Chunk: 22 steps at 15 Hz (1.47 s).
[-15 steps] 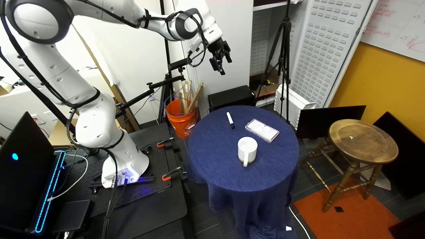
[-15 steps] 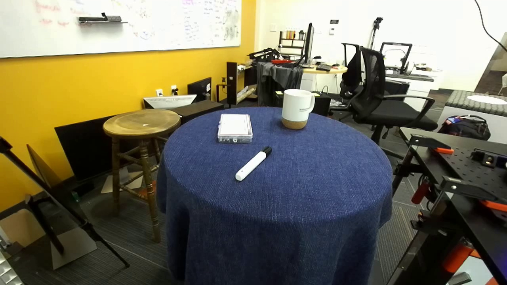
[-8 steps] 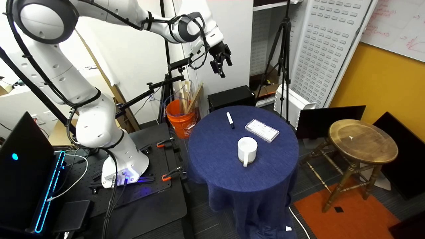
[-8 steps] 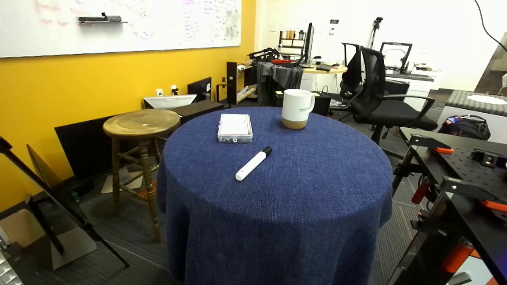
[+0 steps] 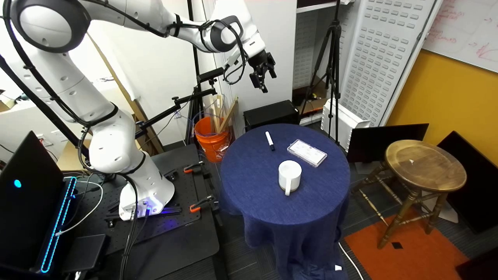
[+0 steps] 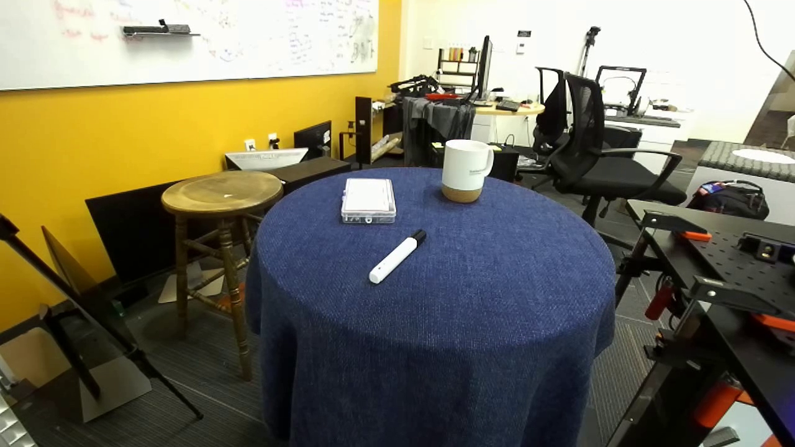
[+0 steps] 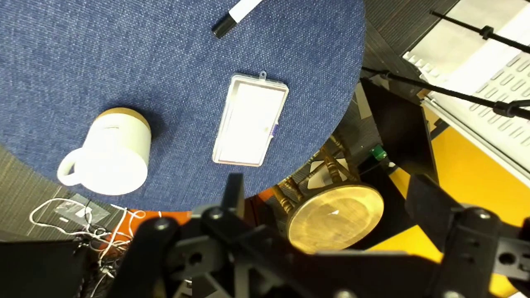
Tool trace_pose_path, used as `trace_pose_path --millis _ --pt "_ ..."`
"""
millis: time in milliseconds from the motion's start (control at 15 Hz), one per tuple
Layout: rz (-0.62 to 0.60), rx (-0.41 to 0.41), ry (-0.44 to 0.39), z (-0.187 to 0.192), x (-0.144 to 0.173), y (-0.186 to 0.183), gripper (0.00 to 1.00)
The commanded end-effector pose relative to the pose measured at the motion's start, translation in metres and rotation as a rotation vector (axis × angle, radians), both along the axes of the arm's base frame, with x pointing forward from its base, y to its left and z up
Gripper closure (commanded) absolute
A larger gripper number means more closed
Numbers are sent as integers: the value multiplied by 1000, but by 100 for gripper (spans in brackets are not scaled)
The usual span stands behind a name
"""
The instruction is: Pick the marker and put it in the cup
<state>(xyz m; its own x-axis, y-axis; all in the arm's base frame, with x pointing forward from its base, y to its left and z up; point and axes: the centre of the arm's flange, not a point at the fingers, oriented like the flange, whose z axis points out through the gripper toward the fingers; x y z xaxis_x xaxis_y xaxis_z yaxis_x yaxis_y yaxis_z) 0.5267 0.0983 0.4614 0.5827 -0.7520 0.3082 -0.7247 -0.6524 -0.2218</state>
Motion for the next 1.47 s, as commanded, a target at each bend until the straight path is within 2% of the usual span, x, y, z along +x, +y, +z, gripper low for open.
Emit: trace_pose_path --millis 0,533,733,1000,1400 --pt "-32 42 -26 -26 1 -4 0" --pt "-188 197 -32 -94 14 17 0" --pt "-262 259 39 -115 24 29 0" --pt "-324 259 134 -133 31 35 0" --pt "-453 246 136 -154 60 21 0"
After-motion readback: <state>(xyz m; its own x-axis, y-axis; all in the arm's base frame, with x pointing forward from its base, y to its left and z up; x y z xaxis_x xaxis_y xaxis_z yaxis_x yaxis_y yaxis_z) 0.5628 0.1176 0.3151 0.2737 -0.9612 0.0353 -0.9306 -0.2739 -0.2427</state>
